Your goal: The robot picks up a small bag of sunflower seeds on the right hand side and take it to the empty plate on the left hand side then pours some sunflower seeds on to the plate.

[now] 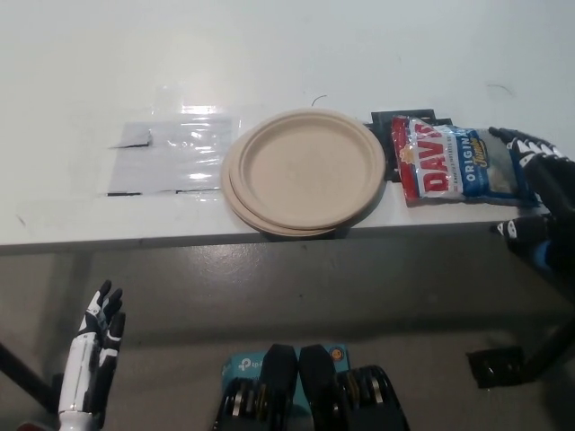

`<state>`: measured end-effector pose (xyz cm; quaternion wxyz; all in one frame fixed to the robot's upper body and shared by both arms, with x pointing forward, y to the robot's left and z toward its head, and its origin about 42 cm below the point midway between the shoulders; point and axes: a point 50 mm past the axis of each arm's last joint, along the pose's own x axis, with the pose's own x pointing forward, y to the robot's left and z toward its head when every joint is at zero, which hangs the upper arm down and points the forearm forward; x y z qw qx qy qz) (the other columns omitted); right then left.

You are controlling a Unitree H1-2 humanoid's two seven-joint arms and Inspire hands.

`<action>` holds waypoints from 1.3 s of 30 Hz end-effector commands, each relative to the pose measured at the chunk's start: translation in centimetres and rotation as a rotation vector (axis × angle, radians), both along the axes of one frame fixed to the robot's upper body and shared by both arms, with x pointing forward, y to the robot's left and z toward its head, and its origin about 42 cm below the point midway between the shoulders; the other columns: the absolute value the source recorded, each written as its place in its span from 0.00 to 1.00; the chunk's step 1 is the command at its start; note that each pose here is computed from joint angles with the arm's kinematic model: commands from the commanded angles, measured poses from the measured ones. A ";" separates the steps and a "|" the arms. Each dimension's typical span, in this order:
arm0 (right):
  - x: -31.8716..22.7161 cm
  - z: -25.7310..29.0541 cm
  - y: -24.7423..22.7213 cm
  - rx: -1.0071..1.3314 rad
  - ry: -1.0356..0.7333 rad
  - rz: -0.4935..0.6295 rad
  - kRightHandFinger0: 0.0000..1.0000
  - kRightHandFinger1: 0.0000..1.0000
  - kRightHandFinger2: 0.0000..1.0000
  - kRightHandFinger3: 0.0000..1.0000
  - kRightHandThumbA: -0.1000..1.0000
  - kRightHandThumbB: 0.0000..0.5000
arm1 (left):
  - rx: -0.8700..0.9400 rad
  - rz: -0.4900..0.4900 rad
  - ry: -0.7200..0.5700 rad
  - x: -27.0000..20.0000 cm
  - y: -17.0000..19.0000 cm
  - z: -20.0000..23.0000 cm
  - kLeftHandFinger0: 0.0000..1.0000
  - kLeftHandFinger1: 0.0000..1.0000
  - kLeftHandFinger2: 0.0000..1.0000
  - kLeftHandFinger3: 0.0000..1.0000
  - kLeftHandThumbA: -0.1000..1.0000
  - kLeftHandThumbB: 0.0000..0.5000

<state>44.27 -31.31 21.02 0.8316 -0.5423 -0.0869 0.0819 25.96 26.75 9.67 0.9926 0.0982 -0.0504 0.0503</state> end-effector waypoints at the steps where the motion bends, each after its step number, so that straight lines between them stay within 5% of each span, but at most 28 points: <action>1: 1.8 2.4 0.2 0.013 -0.118 0.008 1.00 1.00 1.00 1.00 1.00 0.87 | -0.008 0.008 -0.040 -0.2 0.2 0.4 1.00 1.00 1.00 1.00 0.91 0.00; 15: 3.2 3.6 1.2 0.035 -0.148 0.018 1.00 1.00 1.00 1.00 1.00 0.78 | -0.024 0.002 -0.039 -0.4 0.1 0.4 1.00 1.00 1.00 1.00 0.88 0.00; 39: 3.4 4.4 1.3 0.031 -0.153 0.038 1.00 1.00 1.00 1.00 1.00 0.82 | -0.043 0.000 -0.035 -0.2 0.2 0.7 1.00 1.00 1.00 1.00 0.87 0.00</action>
